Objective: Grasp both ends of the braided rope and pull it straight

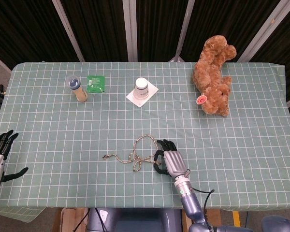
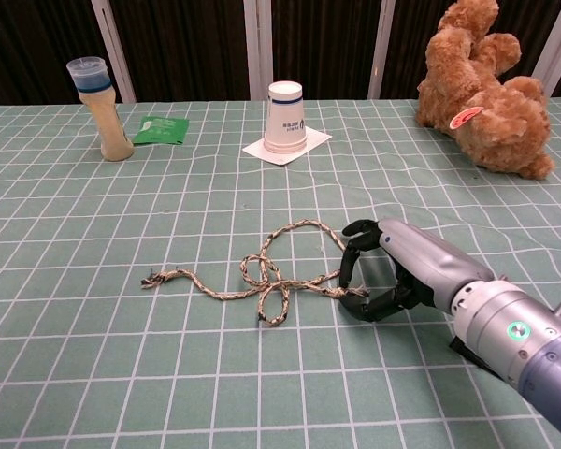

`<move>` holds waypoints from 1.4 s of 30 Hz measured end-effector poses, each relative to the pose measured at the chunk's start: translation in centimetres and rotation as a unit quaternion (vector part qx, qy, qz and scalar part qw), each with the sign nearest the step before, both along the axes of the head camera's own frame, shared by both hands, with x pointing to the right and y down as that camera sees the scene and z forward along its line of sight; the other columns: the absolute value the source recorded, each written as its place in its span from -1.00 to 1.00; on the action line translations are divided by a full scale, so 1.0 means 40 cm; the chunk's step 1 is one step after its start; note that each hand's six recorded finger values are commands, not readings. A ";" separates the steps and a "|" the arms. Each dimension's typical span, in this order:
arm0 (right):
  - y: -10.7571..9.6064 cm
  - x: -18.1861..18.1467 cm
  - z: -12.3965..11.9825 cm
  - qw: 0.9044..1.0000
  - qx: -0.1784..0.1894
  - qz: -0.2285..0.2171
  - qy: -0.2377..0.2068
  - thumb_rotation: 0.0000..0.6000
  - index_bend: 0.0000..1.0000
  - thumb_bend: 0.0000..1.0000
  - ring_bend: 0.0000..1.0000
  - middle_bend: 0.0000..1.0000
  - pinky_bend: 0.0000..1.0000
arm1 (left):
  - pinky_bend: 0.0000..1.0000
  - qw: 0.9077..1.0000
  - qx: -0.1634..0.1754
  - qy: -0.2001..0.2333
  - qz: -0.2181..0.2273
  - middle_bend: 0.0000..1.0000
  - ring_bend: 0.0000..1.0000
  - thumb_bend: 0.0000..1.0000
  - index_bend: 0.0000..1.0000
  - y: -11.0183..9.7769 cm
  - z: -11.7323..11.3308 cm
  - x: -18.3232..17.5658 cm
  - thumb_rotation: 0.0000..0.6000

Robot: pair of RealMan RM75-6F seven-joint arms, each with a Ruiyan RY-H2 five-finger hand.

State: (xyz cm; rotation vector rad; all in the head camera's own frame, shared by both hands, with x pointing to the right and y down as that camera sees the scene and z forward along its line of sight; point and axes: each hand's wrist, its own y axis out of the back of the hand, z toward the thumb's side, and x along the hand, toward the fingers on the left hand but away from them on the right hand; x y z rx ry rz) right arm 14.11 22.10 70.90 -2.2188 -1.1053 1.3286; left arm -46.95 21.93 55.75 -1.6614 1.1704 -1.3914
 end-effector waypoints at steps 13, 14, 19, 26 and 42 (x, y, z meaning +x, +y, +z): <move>0.004 0.002 -0.005 1.000 -0.005 0.000 -0.001 1.00 0.23 -0.06 -1.00 -0.66 -1.00 | -1.00 1.000 -0.002 0.000 0.001 -1.00 -1.00 -0.97 -0.93 0.000 0.001 0.002 1.00; 0.002 0.004 -0.007 1.000 -0.004 0.001 -0.001 1.00 0.23 -0.05 -1.00 -0.66 -1.00 | -1.00 1.000 -0.002 0.000 0.002 -1.00 -1.00 -0.97 -0.93 0.000 0.001 0.003 1.00; -0.018 0.026 -0.028 1.000 0.007 0.008 -0.001 1.00 0.23 -0.06 -1.00 -0.66 -1.00 | -1.00 1.000 -0.003 -0.004 0.007 -1.00 -1.00 -0.90 -0.92 -0.001 0.001 0.008 1.00; -0.046 0.064 -0.065 1.000 0.021 0.012 -0.001 1.00 0.23 -0.05 -1.00 -0.66 -1.00 | -1.00 0.999 -0.013 -0.009 0.028 -1.00 -1.00 -0.75 -0.69 -0.014 0.008 0.044 1.00; -0.047 0.077 -0.092 1.000 0.019 0.018 -0.004 1.00 0.23 -0.05 -1.00 -0.66 -1.00 | -1.00 0.992 -0.045 0.019 0.120 -0.76 -0.99 -0.32 -0.09 -0.133 0.089 0.345 1.00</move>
